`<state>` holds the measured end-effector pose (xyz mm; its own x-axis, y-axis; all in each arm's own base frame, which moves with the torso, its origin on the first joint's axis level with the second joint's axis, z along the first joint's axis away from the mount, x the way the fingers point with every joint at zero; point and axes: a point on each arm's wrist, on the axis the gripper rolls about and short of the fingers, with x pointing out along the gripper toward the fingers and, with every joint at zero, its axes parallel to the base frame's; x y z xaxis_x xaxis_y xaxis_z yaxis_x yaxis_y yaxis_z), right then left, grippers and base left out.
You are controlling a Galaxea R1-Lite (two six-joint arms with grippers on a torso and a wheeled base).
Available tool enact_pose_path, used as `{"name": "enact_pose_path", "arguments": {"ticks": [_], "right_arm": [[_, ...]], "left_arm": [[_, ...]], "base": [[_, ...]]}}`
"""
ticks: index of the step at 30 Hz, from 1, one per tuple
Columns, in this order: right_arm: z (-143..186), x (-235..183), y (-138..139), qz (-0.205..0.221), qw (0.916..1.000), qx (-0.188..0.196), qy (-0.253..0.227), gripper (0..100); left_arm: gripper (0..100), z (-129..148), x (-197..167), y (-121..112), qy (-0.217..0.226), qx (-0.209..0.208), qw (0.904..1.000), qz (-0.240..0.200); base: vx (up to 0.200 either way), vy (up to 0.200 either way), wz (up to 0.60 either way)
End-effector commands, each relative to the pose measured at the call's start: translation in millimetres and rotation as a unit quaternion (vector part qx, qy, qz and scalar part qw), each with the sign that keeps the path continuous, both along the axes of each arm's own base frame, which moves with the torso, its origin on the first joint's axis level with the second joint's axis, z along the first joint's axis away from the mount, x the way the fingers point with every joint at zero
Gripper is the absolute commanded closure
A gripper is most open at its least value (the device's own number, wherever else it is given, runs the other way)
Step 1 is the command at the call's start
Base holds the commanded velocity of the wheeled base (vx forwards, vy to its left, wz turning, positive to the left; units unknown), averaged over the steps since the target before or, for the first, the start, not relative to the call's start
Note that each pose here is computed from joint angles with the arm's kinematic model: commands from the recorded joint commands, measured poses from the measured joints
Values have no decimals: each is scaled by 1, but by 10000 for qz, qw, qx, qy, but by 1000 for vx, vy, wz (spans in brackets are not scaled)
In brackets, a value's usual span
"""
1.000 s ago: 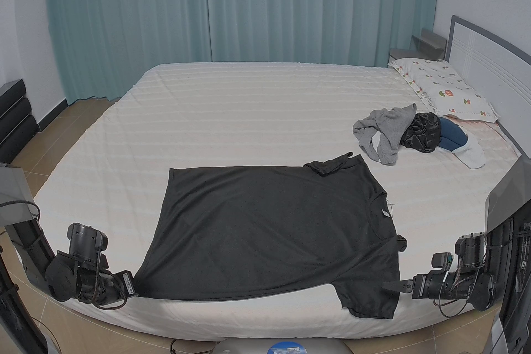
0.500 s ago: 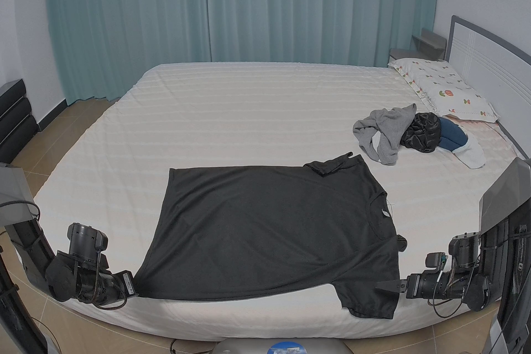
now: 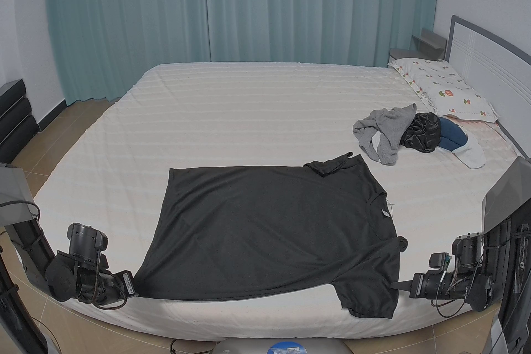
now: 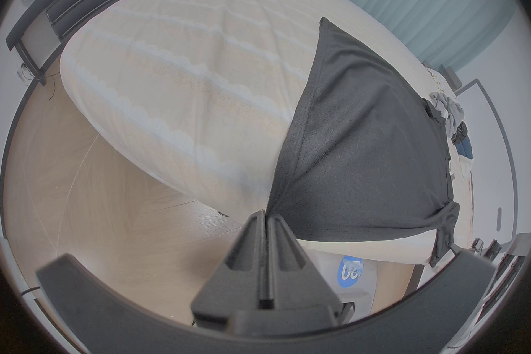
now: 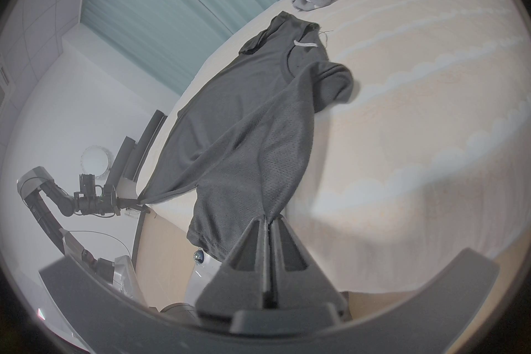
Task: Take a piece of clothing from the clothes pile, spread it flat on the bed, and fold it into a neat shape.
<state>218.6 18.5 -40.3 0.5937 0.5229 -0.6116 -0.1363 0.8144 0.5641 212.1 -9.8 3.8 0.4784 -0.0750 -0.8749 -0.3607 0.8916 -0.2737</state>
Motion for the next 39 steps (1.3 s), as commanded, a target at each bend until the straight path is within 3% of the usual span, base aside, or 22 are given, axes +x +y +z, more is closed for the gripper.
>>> {"name": "enact_pose_path", "arguments": {"ticks": [1, 7, 25, 39], "right_arm": [[6, -4, -6, -143, 9999, 17, -50, 100], [11, -7, -16, -392, 9992, 31, -58, 100], [45, -46, -16, -58, 9971, -301, 693, 100], [47, -59, -17, -152, 9916, -680, 1092, 100]], "left_arm": [[100, 0, 0, 0, -2, 1, 10000, 5], [100, 2, 0, 0, -49, 7, 10000, -8], [100, 8, -13, 1, -81, 222, 9994, -263], [100, 8, -31, 2, 46, 575, 9957, -720]], "base": [[0, 0, 0], [0, 0, 0], [0, 0, 0], [0, 0, 0]]}}
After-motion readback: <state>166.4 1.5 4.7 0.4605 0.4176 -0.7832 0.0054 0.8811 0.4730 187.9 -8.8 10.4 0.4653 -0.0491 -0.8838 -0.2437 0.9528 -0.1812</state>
